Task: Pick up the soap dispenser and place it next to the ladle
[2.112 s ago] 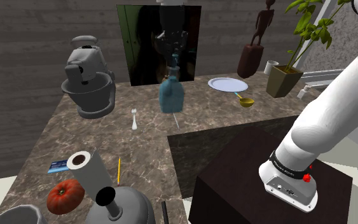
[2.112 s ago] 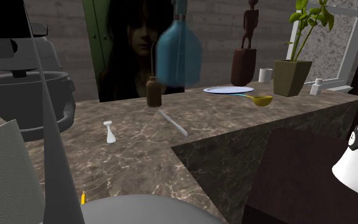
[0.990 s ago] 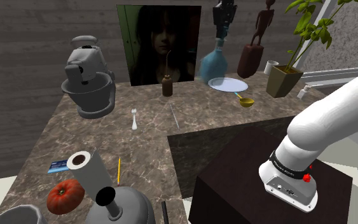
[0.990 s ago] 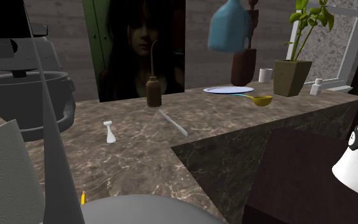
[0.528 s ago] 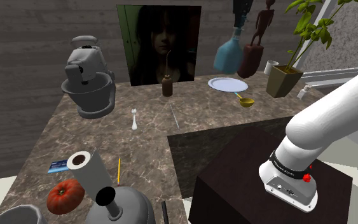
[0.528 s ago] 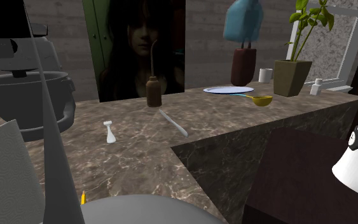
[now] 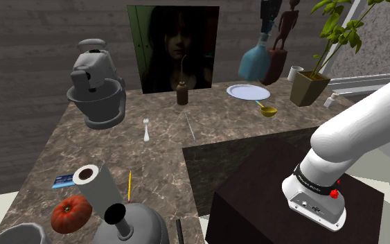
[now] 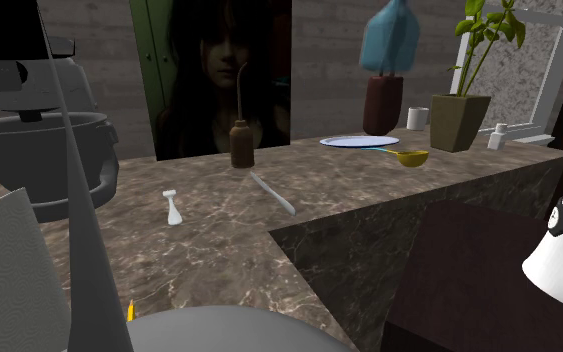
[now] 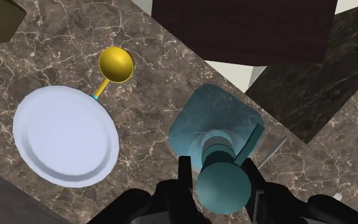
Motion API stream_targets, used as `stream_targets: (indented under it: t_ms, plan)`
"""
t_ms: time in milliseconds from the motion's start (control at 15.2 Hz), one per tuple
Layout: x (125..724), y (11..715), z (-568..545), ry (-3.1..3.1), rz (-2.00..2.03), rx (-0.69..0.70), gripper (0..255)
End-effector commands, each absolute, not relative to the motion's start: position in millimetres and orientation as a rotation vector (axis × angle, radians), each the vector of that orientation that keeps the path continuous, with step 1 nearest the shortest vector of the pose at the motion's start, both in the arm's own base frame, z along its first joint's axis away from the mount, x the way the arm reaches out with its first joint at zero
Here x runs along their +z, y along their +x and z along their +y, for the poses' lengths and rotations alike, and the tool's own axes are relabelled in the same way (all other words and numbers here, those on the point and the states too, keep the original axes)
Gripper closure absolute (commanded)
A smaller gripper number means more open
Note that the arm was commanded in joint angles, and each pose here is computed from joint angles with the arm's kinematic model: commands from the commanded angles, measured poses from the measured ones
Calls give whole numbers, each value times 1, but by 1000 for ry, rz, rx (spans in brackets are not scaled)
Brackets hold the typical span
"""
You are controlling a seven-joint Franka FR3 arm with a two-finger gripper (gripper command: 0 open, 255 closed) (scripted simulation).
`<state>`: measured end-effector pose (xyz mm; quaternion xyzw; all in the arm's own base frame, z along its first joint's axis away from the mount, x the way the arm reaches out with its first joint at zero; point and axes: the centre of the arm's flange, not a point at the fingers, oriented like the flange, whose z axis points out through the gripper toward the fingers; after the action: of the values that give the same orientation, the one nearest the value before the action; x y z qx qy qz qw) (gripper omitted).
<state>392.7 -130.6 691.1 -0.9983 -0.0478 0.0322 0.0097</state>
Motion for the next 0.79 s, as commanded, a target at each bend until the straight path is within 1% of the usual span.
stream_targets:
  t_ms: [0,726]
  plan:
    - [681,391,-131,-3117,-149,99,255]
    - [623,391,-131,-3117,-149,99,255]
